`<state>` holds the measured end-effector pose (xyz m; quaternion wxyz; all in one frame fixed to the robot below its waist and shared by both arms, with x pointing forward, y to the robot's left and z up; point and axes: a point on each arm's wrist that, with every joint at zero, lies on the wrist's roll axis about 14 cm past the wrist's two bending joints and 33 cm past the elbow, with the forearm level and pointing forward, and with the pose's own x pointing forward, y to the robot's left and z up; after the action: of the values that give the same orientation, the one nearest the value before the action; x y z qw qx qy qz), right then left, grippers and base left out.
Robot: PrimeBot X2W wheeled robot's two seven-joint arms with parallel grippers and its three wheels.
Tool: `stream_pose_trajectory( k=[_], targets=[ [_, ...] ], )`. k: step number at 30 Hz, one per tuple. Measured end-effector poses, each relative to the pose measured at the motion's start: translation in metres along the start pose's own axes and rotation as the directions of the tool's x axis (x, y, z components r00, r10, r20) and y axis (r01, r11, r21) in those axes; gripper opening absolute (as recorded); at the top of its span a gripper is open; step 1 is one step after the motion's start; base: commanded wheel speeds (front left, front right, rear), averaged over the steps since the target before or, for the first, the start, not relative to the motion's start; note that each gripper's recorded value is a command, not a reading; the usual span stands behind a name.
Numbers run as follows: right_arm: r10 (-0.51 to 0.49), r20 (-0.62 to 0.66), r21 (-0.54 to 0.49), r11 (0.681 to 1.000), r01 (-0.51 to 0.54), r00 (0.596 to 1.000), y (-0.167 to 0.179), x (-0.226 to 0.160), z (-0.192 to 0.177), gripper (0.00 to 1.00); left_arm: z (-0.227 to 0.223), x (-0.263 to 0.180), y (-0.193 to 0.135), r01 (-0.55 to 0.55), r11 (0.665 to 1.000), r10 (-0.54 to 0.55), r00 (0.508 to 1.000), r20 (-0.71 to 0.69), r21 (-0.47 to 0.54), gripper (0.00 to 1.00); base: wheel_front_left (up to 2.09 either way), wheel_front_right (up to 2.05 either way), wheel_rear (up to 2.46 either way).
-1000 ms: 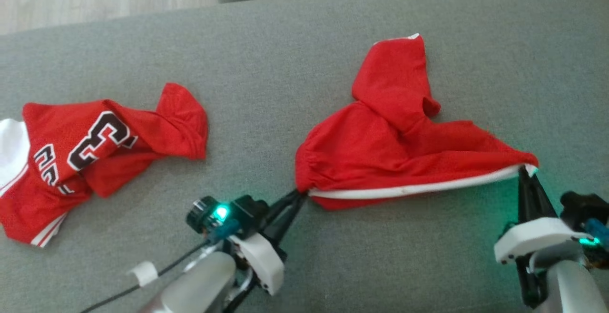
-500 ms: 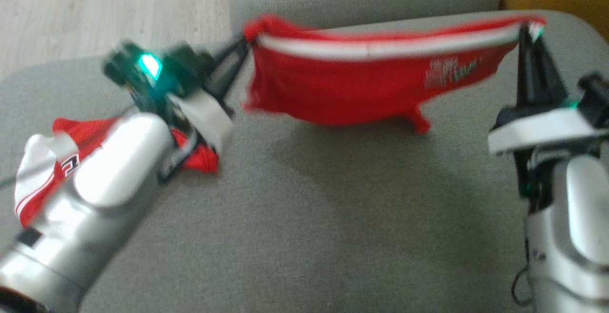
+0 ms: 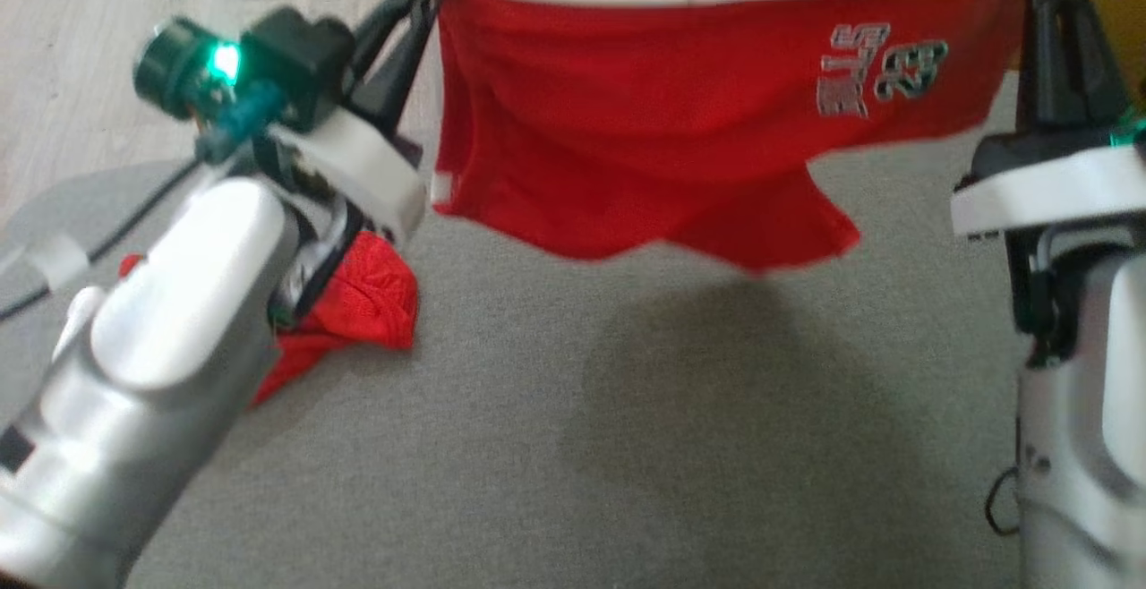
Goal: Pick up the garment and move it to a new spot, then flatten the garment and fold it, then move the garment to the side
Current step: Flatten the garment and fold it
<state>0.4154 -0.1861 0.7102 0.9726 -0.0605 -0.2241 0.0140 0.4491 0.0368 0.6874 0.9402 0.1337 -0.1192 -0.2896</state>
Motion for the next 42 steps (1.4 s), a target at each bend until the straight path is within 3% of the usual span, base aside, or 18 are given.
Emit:
stream_pose_trajectory(
  k=[10, 14, 17, 21, 26, 30, 33, 37, 42],
  targets=[
    [-0.038, -0.074, -0.058, 0.998, 0.034, 0.996, -0.01, -0.023, -0.003, 0.0, 0.001, -0.022, -0.023, 0.042, 0.995, -0.045, 0.999, -0.03, -0.089, 0.0, 0.0, 0.0, 0.0],
    [-0.036, -0.153, -0.066, 0.997, 0.026, 0.988, -0.01, -0.017, -0.028, 0.0, -0.012, -0.013, -0.02, 0.039, 0.991, -0.047, 0.997, -0.06, -0.125, 0.0, 0.0, 0.0, 0.0],
    [-0.018, -0.207, -0.074, 0.997, 0.003, 0.978, -0.011, 0.006, -0.052, 0.0, -0.033, 0.004, -0.01, 0.045, 0.99, -0.059, 0.993, -0.106, -0.136, 0.0, 0.0, 0.0, 0.0],
    [-0.005, -0.188, -0.087, 0.996, -0.012, 0.982, -0.018, 0.059, -0.068, 0.0, -0.051, 0.046, 0.02, 0.015, 0.993, -0.03, 0.992, -0.122, -0.115, 0.0, 0.0, 0.0, 0.0],
    [-0.011, -0.099, -0.129, 0.992, -0.002, 0.995, -0.027, 0.125, -0.077, 0.0, -0.056, 0.102, 0.059, -0.044, 0.993, 0.04, 0.999, -0.037, -0.111, 0.0, 0.0, 0.0, 0.0],
    [-0.04, -0.039, -0.137, 0.99, 0.034, 0.998, -0.036, 0.156, -0.089, 0.0, -0.06, 0.133, 0.078, -0.08, 0.989, 0.087, 0.995, 0.052, -0.123, 0.0, 0.0, 0.0, 0.0],
    [-0.055, -0.079, -0.141, 0.989, 0.043, 0.995, -0.041, 0.162, -0.119, 0.0, -0.071, 0.15, 0.074, -0.066, 0.987, 0.079, 0.993, 0.09, -0.148, 0.0, 0.0, 0.0, 0.0],
    [-0.041, -0.245, -0.15, 0.989, 0.003, 0.969, -0.035, 0.143, -0.187, 0.0, -0.12, 0.154, 0.058, -0.044, 0.972, 0.05, 0.999, 0.019, -0.233, 0.0, 0.0, 0.0, 0.0],
    [0.017, -0.478, -0.126, 0.988, -0.088, 0.878, -0.016, 0.097, -0.264, 0.0, -0.195, 0.127, 0.026, -0.031, 0.955, -0.018, 0.987, -0.161, -0.296, 0.0, 0.0, 0.0, 0.0]
  ],
)
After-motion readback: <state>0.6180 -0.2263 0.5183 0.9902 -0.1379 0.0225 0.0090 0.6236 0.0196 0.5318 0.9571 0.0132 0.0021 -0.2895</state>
